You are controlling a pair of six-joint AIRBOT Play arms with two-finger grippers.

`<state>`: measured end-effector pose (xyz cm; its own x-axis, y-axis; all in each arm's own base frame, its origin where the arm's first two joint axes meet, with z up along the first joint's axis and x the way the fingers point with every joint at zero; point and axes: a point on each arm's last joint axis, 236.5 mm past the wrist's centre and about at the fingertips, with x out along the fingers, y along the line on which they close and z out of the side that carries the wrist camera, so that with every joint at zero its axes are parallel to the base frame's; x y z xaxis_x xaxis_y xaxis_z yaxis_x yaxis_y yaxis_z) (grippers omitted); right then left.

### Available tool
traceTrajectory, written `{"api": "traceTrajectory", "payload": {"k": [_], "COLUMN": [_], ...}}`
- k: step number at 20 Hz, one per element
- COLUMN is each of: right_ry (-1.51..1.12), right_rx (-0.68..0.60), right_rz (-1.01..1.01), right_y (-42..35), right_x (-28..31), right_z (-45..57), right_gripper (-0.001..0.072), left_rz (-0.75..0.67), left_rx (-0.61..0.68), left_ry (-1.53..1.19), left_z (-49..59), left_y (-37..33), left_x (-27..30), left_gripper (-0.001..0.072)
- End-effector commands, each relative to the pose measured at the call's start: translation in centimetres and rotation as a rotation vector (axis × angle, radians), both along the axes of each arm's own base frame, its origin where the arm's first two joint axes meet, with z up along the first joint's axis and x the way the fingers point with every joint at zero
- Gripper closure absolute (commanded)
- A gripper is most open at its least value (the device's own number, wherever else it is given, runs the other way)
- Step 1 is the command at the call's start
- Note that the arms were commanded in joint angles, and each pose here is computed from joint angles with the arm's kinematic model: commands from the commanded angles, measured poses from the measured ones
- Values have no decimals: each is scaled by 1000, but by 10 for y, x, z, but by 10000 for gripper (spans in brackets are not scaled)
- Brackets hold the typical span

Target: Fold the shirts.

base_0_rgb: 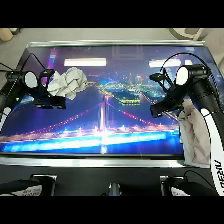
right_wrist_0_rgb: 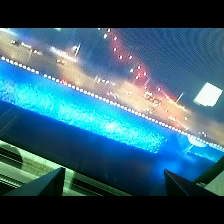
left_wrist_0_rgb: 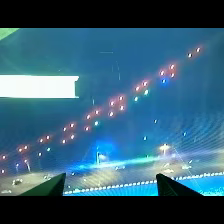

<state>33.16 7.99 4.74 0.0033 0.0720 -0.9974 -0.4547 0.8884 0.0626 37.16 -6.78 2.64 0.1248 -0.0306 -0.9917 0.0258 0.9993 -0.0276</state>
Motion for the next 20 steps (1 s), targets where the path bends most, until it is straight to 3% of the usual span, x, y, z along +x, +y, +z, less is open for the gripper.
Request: {"api": "traceTrajectory", "payload": {"k": [1, 14, 20], "right_ry": [-1, -50, -237], "right_rx": [0, -1, 33], "right_rz": [1, 6, -7], "right_y": [0, 0, 8], "right_x": [0, 11, 55], "right_z": [0, 1, 8], "right_gripper": [42, 41, 42], "left_rz": [-1, -1, 1], "left_rx": [0, 0, -36], "left_ry": [0, 0, -192], "left_z": [0, 0, 5], "left_y": [0, 0, -9], "left_x": [0, 0, 48], "left_gripper": [31, 31, 32]}}
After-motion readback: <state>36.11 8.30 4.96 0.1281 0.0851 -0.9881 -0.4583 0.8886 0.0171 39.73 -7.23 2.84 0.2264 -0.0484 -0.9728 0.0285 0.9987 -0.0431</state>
